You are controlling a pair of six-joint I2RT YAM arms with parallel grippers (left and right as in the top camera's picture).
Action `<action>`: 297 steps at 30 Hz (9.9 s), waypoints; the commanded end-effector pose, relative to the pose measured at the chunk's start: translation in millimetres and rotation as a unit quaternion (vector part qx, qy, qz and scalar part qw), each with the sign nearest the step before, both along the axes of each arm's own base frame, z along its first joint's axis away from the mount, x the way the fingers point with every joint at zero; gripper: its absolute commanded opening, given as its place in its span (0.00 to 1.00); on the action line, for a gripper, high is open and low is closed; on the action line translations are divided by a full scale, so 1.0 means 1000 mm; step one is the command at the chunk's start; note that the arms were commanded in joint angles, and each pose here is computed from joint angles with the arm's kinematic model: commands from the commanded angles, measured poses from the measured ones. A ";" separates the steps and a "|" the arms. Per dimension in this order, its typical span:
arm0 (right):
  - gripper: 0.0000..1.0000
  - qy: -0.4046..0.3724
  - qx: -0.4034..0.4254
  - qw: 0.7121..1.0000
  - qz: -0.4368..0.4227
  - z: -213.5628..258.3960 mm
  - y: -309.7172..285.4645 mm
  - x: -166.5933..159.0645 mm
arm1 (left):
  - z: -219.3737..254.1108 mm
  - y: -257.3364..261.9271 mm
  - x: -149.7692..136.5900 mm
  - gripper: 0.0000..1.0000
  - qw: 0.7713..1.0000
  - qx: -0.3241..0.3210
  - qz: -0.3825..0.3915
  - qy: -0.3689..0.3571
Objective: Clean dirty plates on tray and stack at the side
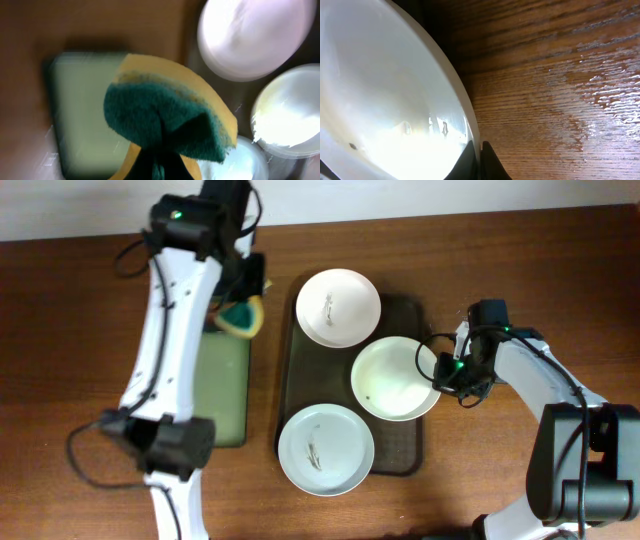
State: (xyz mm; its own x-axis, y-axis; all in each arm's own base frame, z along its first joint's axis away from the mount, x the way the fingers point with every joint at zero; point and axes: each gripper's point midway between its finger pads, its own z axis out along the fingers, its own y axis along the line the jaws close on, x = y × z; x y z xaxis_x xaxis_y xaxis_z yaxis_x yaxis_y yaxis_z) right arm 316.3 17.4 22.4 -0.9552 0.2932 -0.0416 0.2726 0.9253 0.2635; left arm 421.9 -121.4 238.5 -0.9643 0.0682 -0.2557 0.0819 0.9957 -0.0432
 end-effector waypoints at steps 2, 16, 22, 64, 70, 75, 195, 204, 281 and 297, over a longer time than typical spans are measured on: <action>0.04 0.012 -0.013 1.000 0.001 -0.006 -0.006 -0.004 | -0.003 0.082 -0.067 0.00 0.987 0.092 0.133 -0.003; 0.04 -0.073 -0.111 0.991 -0.003 0.060 -0.022 0.001 | -0.138 0.110 -0.059 0.82 0.987 -0.011 0.157 0.011; 0.04 -0.244 -0.391 0.886 0.049 0.154 0.009 0.007 | -0.077 0.107 -0.061 1.00 0.987 -0.031 0.154 -0.045; 0.04 -0.024 -0.077 0.994 -0.070 0.031 0.012 -0.009 | -0.246 0.114 -0.090 0.00 0.978 0.036 0.164 0.120; 0.04 -0.024 -0.077 0.994 -0.070 0.031 0.013 -0.009 | -0.168 0.083 -0.051 0.00 0.990 0.014 0.123 0.064; 0.04 -0.036 -0.075 0.994 -0.068 0.033 0.013 -0.004 | -0.105 -0.085 -0.028 0.00 0.978 -0.202 -0.043 -0.003; 0.04 -0.278 0.015 0.960 0.033 0.151 0.024 0.029 | -0.037 0.081 -0.079 1.00 0.992 -0.035 0.123 -0.003; 0.45 -0.105 0.038 0.938 -0.329 0.011 -0.194 0.004 | -0.037 0.081 -0.079 1.00 0.992 -0.035 0.123 -0.003; 0.04 -0.043 -0.029 0.998 -0.034 0.023 0.079 0.017 | -0.207 -0.241 -0.154 0.00 0.918 -0.258 -0.155 0.257; 0.17 -0.104 0.004 0.990 0.100 0.026 0.099 0.034 | -0.242 -0.160 -0.109 0.00 0.981 -0.049 -0.081 0.171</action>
State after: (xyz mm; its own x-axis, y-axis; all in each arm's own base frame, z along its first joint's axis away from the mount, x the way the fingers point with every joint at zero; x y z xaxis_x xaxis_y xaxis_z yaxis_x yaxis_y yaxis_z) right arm 344.6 116.9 45.9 -0.9669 0.1435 -0.2110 0.0744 0.9494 0.3051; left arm 361.6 -229.4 10.9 -0.9936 0.0973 -0.0571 0.0994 0.9945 -0.0344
